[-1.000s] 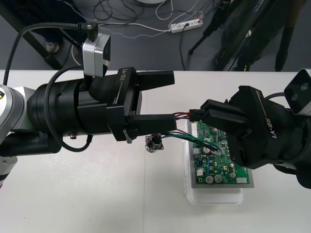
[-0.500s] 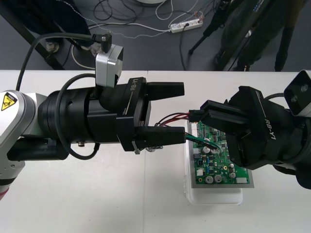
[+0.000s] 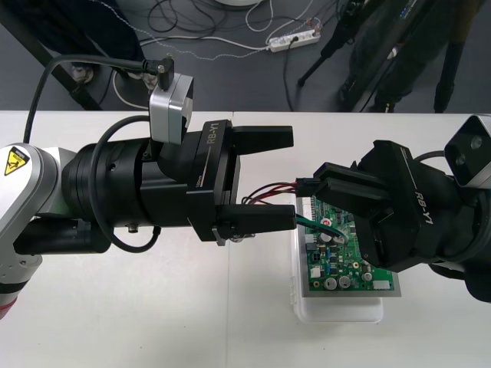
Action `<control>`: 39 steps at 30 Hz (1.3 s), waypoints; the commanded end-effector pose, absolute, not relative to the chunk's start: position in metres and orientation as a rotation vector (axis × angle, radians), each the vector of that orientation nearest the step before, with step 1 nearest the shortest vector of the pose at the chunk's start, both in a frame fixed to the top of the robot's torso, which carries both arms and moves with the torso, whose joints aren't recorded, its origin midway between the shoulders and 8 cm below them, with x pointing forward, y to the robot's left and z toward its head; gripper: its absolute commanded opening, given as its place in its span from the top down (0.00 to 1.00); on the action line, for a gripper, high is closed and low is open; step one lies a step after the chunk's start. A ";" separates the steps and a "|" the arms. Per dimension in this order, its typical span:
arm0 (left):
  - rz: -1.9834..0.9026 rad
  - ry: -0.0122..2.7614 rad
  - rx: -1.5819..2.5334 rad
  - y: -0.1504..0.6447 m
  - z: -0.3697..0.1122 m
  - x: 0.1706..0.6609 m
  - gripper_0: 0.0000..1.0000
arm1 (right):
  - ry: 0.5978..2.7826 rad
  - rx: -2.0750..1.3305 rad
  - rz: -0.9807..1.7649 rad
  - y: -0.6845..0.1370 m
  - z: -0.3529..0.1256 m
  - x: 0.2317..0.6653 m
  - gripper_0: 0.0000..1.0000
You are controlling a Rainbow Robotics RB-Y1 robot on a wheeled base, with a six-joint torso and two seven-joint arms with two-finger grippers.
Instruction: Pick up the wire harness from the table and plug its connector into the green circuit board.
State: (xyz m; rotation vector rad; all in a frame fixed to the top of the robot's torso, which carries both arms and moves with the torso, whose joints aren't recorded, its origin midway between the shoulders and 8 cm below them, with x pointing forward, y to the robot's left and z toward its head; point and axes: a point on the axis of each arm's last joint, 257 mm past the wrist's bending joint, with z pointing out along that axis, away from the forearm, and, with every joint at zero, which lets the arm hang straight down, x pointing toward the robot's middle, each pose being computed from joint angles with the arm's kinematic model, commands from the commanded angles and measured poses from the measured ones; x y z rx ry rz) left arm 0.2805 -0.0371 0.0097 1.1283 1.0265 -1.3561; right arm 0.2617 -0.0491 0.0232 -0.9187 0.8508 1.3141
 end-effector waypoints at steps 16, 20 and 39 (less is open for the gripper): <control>-1.300 0.985 1.145 -0.035 0.014 0.272 0.00 | 0.780 -0.935 1.311 -0.044 0.032 0.244 1.00; -1.292 0.985 1.141 -0.035 0.014 0.274 0.25 | 0.778 -0.936 1.310 -0.044 0.031 0.244 1.00; -1.278 0.999 1.125 -0.034 0.016 0.281 0.60 | 0.776 -0.943 1.306 -0.044 0.029 0.242 1.00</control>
